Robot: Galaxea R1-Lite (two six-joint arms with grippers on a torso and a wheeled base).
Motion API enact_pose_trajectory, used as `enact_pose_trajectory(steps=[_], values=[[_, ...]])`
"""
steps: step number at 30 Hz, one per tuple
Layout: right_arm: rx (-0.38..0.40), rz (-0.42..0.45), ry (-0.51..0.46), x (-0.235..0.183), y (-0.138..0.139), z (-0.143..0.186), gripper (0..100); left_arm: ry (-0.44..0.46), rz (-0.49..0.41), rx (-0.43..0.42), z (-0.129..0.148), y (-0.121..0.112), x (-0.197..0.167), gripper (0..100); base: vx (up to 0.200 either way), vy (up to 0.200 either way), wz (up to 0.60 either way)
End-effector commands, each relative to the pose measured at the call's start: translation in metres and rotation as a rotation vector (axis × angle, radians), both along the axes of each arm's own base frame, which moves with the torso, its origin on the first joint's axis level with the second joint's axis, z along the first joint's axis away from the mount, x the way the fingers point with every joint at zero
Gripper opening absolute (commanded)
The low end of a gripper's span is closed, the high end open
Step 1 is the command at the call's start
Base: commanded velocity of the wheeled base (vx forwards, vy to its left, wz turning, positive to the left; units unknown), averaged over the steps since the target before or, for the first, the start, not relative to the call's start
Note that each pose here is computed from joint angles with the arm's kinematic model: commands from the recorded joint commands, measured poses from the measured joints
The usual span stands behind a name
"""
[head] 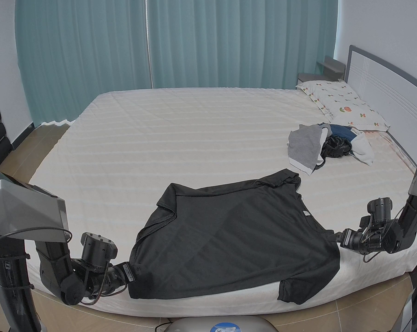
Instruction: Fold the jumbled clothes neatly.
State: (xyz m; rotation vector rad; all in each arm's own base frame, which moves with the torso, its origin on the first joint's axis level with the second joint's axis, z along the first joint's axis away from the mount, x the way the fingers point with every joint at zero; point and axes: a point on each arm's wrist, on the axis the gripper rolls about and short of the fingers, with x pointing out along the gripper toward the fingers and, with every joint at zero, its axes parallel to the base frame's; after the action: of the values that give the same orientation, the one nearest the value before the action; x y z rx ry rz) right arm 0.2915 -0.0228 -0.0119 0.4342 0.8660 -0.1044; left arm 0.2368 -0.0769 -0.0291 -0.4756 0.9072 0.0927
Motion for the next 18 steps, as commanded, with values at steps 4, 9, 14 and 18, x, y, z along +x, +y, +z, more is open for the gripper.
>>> enact_pose_trajectory(steps=[4, 9, 14, 18], values=[[0.276, -0.105, -0.056, 0.031, 0.040, 0.011, 100, -0.151, 0.115, -0.180, 0.032, 0.002, 0.030, 100, 0.000, 0.000, 0.00], [0.395, -0.113, -0.081, 0.034, 0.044, 0.013, 100, -0.096, 0.090, -0.232, 0.022, 0.001, 0.030, 100, 0.000, 0.000, 0.00], [0.476, -0.067, -0.030, 0.034, 0.047, 0.004, 100, -0.067, 0.084, -0.233, 0.015, 0.000, 0.029, 100, 0.000, 0.000, 0.00], [0.488, -0.078, -0.028, 0.036, 0.047, 0.003, 100, -0.067, 0.113, -0.277, 0.015, -0.003, 0.032, 100, 0.000, 0.000, 0.00]])
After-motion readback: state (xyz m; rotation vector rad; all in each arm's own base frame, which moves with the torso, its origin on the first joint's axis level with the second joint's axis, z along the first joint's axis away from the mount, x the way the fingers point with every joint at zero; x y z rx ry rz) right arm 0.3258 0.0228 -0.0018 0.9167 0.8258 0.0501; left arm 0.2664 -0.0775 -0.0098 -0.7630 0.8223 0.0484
